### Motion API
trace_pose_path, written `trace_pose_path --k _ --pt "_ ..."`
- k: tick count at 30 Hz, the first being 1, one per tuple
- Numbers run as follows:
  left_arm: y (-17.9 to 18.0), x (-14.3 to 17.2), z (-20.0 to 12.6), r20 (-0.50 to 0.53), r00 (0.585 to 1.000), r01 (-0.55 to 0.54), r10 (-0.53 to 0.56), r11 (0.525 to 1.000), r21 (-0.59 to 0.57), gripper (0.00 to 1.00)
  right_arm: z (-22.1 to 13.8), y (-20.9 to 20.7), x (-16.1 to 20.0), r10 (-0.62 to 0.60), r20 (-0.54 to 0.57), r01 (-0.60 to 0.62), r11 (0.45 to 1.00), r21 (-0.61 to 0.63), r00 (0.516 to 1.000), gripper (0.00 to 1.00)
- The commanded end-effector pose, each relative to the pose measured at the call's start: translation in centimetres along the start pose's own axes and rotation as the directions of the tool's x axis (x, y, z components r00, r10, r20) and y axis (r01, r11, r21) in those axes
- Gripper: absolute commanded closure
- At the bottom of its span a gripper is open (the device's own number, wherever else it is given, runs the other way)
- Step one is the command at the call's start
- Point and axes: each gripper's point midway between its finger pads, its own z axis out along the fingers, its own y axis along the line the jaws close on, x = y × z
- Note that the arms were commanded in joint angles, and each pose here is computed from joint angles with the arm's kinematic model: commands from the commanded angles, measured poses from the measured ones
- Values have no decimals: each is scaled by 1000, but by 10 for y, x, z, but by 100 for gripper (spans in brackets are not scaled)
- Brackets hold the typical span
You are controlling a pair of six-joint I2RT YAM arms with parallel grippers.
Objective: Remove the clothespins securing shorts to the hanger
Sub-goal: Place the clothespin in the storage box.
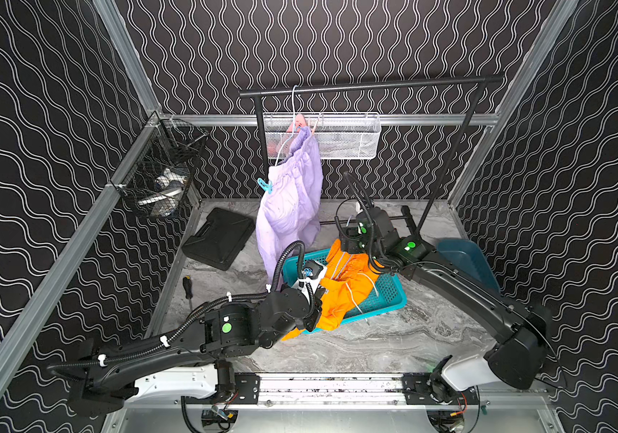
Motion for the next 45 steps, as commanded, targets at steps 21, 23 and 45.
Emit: trace_pose_path --k 21,23,45 --pt "0 -15 -2 41 999 15 -15 1000 -13 80 -56 23 22 -45 -236 -37 942 -334 971 19" --pt "0 -17 -2 46 999 14 -14 1000 -13 80 -64 19 27 -45 -229 -37 939 -342 972 22" --pt "-29 -32 4 20 995 95 -99 987 127 75 -152 73 72 -218 317 374 701 -607 923 42"
